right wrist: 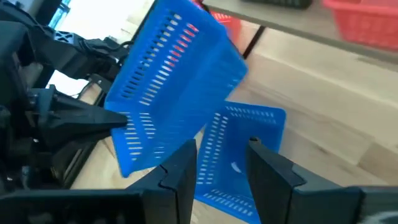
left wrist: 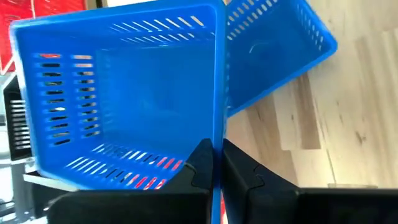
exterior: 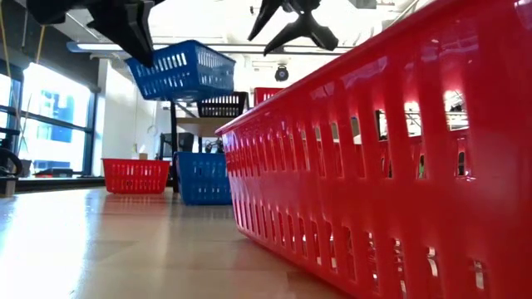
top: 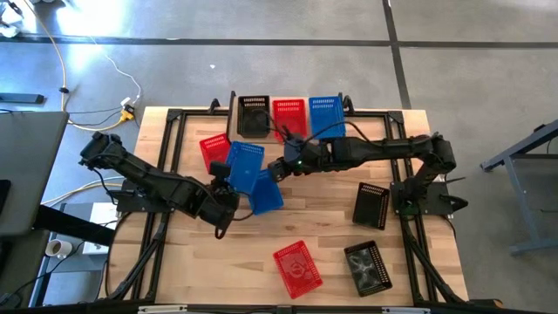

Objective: Stack baskets on shelf by color
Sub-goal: Stack the left blue bin on top of the blue bin on the shelf

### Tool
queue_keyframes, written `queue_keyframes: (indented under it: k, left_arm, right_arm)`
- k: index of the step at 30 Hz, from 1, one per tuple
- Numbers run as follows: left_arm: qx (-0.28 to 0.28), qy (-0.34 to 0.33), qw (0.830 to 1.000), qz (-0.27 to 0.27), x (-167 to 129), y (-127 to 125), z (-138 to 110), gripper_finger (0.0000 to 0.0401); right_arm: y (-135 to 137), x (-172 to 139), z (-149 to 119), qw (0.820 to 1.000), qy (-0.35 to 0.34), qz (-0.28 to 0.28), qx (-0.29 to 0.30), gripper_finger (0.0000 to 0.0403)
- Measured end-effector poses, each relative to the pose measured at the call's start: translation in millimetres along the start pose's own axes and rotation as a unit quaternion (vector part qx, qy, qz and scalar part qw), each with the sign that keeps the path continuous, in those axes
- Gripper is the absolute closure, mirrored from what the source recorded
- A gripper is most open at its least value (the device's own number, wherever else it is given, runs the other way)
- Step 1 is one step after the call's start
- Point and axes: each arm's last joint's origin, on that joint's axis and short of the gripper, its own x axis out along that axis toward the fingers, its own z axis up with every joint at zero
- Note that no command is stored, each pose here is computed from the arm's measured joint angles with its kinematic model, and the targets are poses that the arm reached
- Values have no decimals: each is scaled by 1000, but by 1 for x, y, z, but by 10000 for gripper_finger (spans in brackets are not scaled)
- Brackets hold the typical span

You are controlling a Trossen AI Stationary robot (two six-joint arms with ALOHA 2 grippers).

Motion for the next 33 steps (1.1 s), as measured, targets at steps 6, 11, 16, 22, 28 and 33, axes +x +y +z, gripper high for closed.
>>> queue_keyframes:
  k: [6,11,16,22,28,33]
  left_arm:
    - [35,-2,999,9,0,0,1,401]
    - [64,-3,998,15,0,1,1,401]
    - [91,-2,996,20,0,1,0,401]
    - [112,-1,994,21,0,1,0,401]
    - [113,0,993,20,0,1,0,401]
    - [112,-1,993,21,0,1,0,399]
  right_arm:
    - [9,18,-3,999,-17,32,19,281]
    - [12,33,-5,998,-23,44,40,281]
    - [13,42,-8,997,-23,45,55,281]
    - [11,52,-12,996,-13,36,78,281]
    - [10,59,-15,996,1,35,87,307]
    - [10,59,-14,996,-11,36,83,384]
